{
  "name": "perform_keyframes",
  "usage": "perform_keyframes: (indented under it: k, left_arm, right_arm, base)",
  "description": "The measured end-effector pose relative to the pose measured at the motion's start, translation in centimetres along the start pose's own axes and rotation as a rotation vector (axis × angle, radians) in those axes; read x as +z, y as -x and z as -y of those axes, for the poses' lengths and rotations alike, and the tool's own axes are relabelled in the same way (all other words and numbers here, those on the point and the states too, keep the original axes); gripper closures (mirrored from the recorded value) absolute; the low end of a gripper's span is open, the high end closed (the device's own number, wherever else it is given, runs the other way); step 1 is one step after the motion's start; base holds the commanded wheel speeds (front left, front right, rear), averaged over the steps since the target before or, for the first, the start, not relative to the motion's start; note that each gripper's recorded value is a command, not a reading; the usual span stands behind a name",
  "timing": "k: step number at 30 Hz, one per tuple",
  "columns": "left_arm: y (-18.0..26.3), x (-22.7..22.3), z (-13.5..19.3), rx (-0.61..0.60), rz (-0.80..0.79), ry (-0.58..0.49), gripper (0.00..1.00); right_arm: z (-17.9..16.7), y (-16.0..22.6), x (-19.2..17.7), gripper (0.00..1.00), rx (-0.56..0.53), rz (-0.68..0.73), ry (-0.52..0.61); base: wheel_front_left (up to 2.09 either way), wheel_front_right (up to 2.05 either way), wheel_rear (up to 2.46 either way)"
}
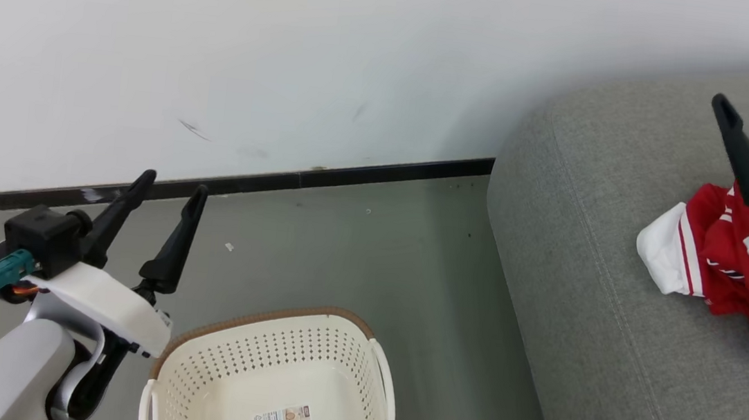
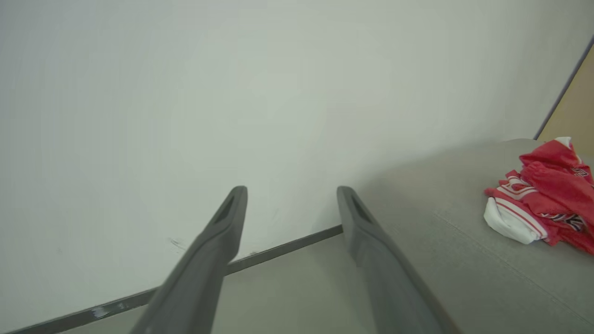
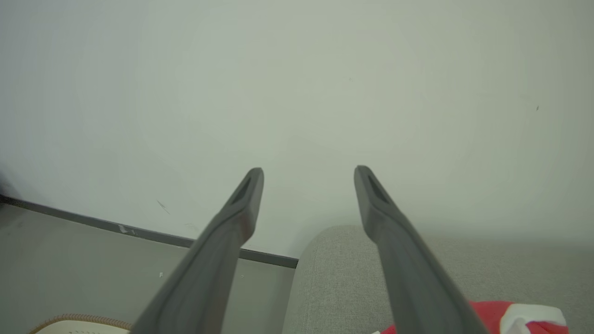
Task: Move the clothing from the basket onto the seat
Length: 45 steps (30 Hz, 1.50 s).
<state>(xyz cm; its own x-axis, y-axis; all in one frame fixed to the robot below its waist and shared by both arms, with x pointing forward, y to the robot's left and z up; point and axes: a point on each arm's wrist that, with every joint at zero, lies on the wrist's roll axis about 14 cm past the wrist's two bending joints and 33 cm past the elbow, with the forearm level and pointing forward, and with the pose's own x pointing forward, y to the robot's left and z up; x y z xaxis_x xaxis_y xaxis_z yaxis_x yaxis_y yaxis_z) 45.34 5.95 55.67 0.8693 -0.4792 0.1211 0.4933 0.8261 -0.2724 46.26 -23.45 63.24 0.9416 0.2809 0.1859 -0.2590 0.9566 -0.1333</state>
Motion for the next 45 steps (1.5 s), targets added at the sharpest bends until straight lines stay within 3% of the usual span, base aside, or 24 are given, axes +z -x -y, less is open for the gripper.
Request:
perform_keyframes:
  k: [10, 17, 19, 25, 45]
  left_arm:
    - [4.3, 0.5, -3.7, 0.182, 0.008, -0.005, 0.00]
    - [7.1, 1.8, -5.5, 0.308, 0.071, 0.067, 0.00]
    - [8.5, 1.5, -6.0, 0.338, 0.061, 0.018, 0.00]
    - [10.2, 1.7, -6.1, 0.381, 0.088, 0.037, 0.00]
    - [14.5, -0.2, -6.8, 0.496, 0.076, 0.012, 0.00]
  right_arm:
    - [-3.6, 0.8, -0.4, 0.00, 0.077, 0.013, -0.045]
    - [-5.6, 2.5, -3.0, 0.00, 0.063, -0.025, -0.162]
    - [-6.0, 2.8, -3.2, 0.00, 0.033, -0.008, -0.239]
    - [-8.1, 3.9, -4.3, 0.00, 0.026, -0.006, -0.326]
    - [-13.1, 6.8, -6.1, 0.00, 0.038, -0.021, -0.335]
  base:
    - [0.00, 0.00, 0.00]
    - [0.00, 0.00, 0.00]
    - [0.00, 0.00, 0.00]
    - [0.00, 0.00, 0.00]
    - [0.00, 0.00, 0.00]
